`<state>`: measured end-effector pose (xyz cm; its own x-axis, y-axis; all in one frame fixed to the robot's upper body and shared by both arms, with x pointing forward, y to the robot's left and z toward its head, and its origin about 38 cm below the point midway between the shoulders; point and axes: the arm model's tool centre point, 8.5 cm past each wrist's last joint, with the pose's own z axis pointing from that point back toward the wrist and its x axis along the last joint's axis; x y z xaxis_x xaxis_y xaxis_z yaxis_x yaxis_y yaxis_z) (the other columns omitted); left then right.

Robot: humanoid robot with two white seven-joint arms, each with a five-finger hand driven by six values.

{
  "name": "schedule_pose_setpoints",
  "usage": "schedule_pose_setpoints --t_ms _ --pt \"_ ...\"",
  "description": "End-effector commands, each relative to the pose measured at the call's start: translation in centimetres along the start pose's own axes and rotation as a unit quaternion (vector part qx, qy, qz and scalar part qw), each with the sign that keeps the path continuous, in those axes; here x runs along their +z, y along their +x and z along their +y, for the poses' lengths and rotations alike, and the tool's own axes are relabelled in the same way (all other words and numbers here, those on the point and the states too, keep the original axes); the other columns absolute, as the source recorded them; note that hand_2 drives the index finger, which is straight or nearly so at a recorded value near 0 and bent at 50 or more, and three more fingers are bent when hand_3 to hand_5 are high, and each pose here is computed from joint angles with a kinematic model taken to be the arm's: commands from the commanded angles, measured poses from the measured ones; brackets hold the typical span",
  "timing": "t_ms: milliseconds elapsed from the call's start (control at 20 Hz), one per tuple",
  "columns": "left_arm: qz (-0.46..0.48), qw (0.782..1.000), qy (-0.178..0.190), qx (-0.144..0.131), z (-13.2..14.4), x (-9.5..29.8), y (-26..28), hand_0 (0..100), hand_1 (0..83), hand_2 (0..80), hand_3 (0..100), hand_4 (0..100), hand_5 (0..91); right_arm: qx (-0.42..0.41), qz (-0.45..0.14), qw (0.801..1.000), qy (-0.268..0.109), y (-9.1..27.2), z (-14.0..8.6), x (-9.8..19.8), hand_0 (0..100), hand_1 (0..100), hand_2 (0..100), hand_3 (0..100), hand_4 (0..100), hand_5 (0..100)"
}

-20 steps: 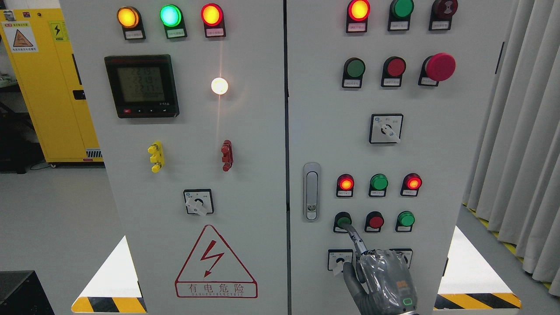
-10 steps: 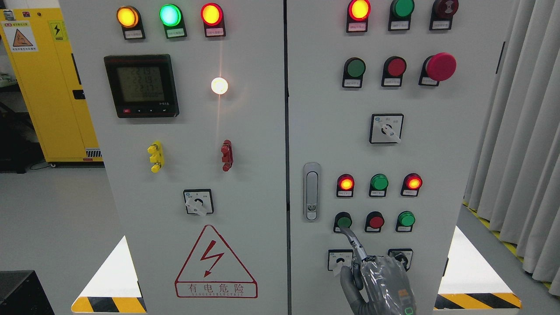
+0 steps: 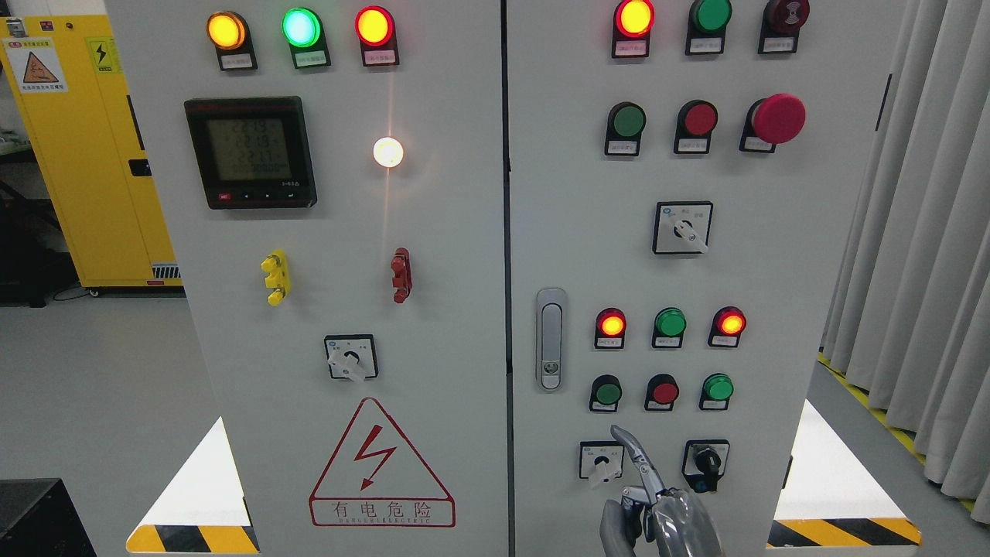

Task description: Press green start button

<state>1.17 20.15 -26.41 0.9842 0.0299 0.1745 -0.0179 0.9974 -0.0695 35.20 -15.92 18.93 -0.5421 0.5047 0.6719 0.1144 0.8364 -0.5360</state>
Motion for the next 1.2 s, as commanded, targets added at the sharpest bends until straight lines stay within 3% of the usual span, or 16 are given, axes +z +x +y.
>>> schedule_pose_setpoints --t_ms 0,150,200,450,1150 --pt "0.000 1.000 0.000 0.000 0.00 0.00 0.03 12 55.6 0.0 0 0 0.0 -0.129 -0.007 0.992 -0.015 1.77 0.35 1.56 83 85 3 37 45 55" --pt "0.000 1.000 0.000 0.000 0.00 0.00 0.03 12 55.6 0.0 0 0 0.0 -0.151 -0.009 0.988 -0.023 1.91 0.07 1.42 83 80 0 7 9 10" --pt "-0.001 1.000 0.000 0.000 0.00 -0.01 0.08 12 55.6 0.0 0 0 0.0 -0.150 -0.009 0.988 -0.023 1.89 0.06 1.43 82 80 0 4 5 6" --pt "0.000 1.000 0.000 0.000 0.00 0.00 0.03 12 55.6 0.0 0 0 0.0 -0.150 -0.011 0.988 -0.021 1.93 0.13 1.44 79 78 0 0 2 1" --pt "0.000 1.000 0.000 0.000 0.00 0.00 0.03 12 55.6 0.0 0 0 0.0 -0.157 -0.014 0.987 -0.014 2.36 0.71 1.77 73 76 0 1 3 1"
